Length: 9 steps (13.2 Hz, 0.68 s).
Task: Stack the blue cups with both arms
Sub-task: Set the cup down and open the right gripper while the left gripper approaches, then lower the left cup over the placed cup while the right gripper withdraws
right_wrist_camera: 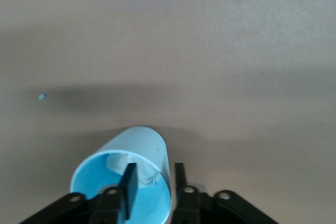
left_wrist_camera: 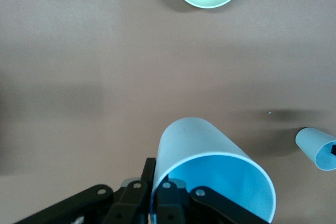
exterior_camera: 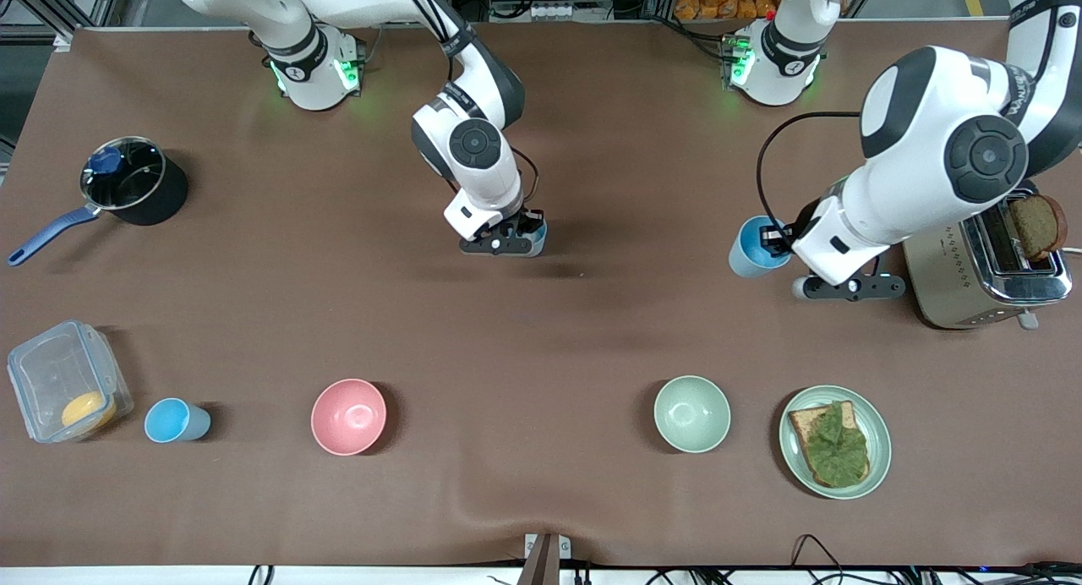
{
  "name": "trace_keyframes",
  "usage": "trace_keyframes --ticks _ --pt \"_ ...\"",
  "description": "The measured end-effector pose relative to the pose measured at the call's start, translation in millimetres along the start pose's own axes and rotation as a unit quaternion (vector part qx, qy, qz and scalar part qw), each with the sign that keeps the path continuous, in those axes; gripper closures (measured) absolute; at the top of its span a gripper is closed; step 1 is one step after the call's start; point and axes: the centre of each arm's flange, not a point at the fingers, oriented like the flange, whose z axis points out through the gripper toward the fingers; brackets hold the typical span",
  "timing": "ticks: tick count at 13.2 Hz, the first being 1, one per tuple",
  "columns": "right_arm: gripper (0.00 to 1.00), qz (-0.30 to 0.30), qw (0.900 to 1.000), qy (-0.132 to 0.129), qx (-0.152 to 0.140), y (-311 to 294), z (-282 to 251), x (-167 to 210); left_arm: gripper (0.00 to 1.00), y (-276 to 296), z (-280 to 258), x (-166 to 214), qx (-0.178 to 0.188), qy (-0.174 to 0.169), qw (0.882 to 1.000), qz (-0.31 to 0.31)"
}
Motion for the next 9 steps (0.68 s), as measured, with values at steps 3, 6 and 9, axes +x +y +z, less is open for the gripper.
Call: trace_keyframes --ticks 3,6,9 --pt "0.30 0.009 1.000 -0.024 -0.018 -4.6 -43.5 22.4 0.97 35.7 13.3 -9.3 -0.002 -0.012 1.000 -0.019" --pt "0.11 0.024 0.999 -0.036 -0.020 1.5 -108.3 51.0 0.97 95.4 36.3 -22.0 -0.010 -0.009 0.999 -0.048" --pt "0.02 0.024 0.999 -0.032 -0.008 27.9 -174.6 81.4 0.97 124.5 50.0 -28.8 -0.016 -0.007 0.998 -0.064"
